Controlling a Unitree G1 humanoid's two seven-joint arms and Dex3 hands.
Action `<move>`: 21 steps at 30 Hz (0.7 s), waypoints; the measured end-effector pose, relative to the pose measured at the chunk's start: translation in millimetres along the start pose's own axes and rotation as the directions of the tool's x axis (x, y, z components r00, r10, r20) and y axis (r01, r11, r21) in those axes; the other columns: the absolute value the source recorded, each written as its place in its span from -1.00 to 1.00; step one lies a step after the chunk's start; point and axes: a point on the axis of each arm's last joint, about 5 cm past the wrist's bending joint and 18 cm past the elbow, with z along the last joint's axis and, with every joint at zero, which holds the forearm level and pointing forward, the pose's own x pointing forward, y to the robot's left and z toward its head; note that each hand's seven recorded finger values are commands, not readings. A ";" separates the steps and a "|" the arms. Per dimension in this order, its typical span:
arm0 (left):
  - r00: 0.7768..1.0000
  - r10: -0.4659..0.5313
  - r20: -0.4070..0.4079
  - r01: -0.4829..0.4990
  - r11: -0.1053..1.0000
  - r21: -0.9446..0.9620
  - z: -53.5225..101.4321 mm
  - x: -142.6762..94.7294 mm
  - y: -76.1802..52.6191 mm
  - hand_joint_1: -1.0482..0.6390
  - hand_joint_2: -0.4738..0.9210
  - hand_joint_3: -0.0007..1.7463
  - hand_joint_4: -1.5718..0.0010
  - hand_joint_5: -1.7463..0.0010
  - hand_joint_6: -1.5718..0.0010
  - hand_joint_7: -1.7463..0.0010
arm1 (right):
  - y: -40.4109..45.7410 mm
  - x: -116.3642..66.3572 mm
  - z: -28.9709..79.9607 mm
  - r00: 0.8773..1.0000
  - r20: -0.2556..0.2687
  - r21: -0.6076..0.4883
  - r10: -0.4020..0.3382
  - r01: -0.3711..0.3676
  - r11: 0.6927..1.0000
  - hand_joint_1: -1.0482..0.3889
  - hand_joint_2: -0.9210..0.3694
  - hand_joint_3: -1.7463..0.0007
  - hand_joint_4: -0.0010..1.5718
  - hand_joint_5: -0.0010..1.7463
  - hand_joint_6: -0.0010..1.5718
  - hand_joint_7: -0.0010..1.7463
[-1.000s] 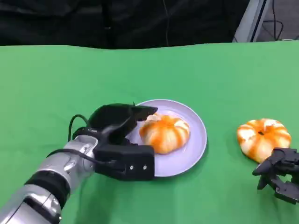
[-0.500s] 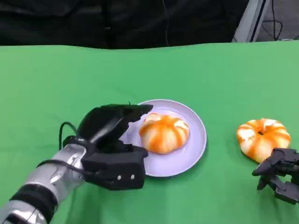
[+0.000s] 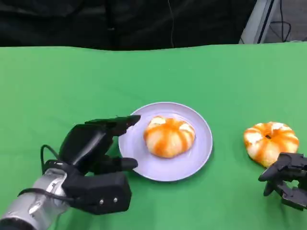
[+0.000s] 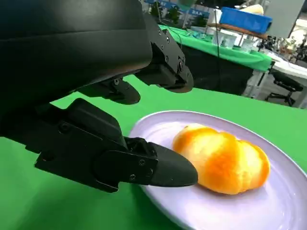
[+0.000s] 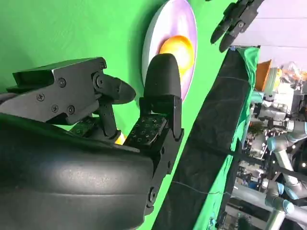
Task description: Grasp the bread from the table and place it into the plate.
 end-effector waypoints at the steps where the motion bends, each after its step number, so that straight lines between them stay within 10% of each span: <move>1: 1.000 0.001 -0.003 -0.001 1.000 0.000 -0.6 -1.7 -0.2 -0.66 1.00 -0.67 0.27 0.98 0.37 0.99 | 0.0 0.0 0.0 1.000 0.000 0.000 -0.001 0.001 1.000 0.58 -0.88 0.29 0.09 0.60 0.20 0.08; 21: 0.987 0.134 -0.094 -0.141 0.988 -0.071 -17.9 -40.1 5.4 -0.53 1.00 -0.72 0.15 0.96 0.27 0.97 | 0.1 -0.2 -0.3 1.000 -0.003 0.002 0.003 -0.003 1.000 0.60 -0.90 0.33 0.09 0.60 0.21 0.06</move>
